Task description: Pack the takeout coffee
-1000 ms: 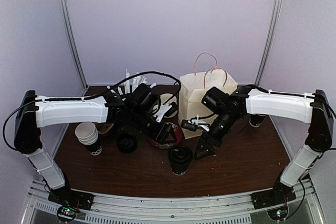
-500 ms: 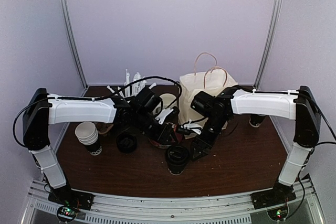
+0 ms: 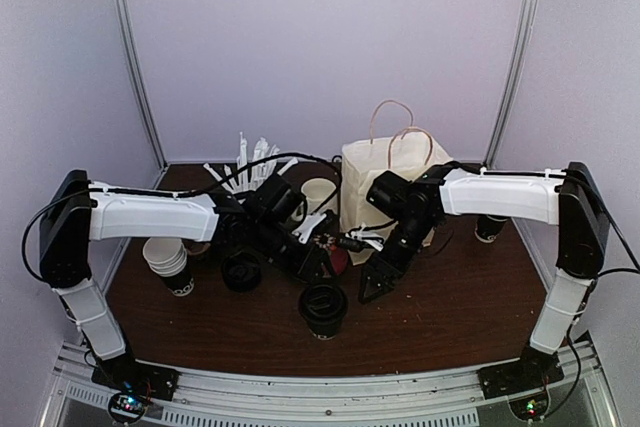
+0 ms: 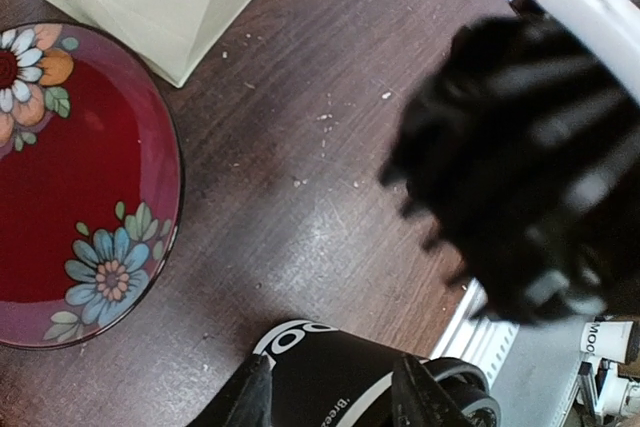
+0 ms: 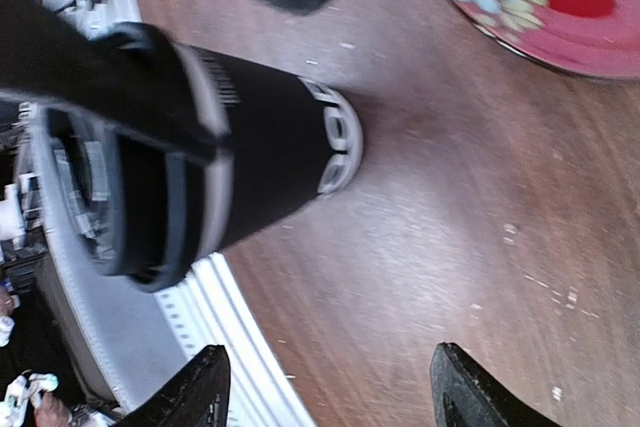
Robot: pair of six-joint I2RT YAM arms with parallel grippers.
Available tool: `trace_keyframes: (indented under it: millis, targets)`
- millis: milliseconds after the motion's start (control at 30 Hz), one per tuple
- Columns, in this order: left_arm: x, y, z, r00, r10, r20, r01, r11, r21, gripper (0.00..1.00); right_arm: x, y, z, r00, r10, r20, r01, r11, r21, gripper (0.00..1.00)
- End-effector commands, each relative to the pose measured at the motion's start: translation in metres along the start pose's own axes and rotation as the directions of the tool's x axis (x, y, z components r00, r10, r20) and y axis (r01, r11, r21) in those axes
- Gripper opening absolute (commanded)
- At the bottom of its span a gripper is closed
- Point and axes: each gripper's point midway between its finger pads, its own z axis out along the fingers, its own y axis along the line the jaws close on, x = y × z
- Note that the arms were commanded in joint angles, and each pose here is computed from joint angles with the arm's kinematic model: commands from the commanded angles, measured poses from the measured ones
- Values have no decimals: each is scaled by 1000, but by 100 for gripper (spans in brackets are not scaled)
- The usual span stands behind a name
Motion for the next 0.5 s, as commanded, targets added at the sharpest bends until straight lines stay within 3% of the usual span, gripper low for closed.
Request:
trace_keyframes:
  millis: [0, 200, 333, 467]
  targets:
    - [-20, -2, -17, 995, 39, 89, -35, 998, -43, 45, -7, 21, -6, 999, -26, 42, 31, 994, -109, 72]
    - [-28, 6, -41, 990, 35, 138, -14, 989, -147, 52, -12, 26, -7, 999, -26, 45, 32, 990, -134, 70]
    - [-5, 17, -68, 984, -111, 138, 140, 964, -225, 53, -13, 27, -12, 998, -29, 60, 37, 990, -135, 67]
    - [33, 19, -86, 945, -282, 168, 310, 934, -177, 51, -21, 25, -18, 996, -20, 87, 31, 991, -130, 62]
